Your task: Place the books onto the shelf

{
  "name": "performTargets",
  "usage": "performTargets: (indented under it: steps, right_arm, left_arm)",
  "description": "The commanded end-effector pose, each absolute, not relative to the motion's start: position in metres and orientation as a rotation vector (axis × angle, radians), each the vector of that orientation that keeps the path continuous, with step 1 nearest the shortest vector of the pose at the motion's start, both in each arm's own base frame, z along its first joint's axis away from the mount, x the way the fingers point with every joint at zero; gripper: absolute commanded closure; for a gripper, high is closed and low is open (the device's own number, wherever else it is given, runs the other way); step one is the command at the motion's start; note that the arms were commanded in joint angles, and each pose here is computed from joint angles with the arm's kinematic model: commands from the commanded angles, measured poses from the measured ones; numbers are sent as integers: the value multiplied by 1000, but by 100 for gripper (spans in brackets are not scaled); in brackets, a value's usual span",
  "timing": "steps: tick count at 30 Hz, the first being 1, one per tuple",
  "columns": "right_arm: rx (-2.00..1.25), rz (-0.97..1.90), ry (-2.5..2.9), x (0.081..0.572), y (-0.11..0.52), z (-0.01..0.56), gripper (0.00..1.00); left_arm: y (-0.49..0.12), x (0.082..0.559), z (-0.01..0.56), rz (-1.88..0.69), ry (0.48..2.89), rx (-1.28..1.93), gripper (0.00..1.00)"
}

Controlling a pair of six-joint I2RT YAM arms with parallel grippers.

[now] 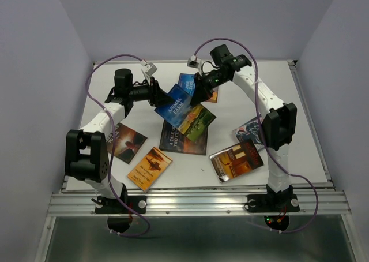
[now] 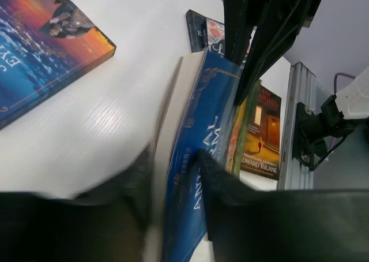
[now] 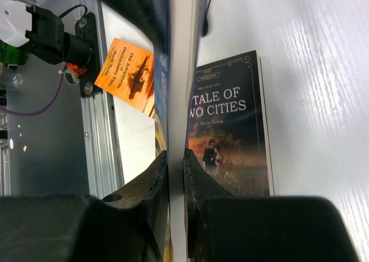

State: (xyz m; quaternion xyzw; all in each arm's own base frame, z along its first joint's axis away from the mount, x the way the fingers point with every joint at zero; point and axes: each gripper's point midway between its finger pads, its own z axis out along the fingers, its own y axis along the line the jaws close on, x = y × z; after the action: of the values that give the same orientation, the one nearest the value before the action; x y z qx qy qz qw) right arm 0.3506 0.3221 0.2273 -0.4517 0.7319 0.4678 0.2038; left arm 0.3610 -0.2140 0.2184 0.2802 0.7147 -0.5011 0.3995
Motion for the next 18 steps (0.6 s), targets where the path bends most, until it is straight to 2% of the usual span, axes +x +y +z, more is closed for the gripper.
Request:
performTargets:
  steps: [1, 4, 9, 10, 11, 12, 13, 18]
  right_arm:
    - [-1283, 1337, 1879, 341, 321, 279, 99]
    - [-1277, 1329, 1879, 342, 321, 281, 99]
    - [-1254, 1277, 1905, 357, 319, 273, 99]
    - [-1248, 1253, 1908, 361, 319, 272, 96]
    - [-1239, 1225, 1918, 366, 319, 270, 86]
    - [-1227, 1195, 1936, 370, 318, 267, 71]
    - [-1201, 1102, 1954, 385, 315, 263, 62]
    - [-997, 859, 2081, 421, 300, 259, 37]
  left_arm:
    - [-222, 348, 241, -1275, 1683, 805, 67]
    - [-225, 344, 243, -1296, 1672, 813, 100]
    - [-230, 338, 250, -1340, 1610, 859, 100]
    - [-233, 337, 253, -1378, 1626, 827, 100]
    - [-235, 339, 254, -1392, 1629, 809, 100]
    - [-236, 342, 256, -1398, 1629, 786, 100]
    - [-238, 346, 265, -1391, 1593, 773, 100]
    - [-240, 362, 273, -1436, 1634, 622, 100]
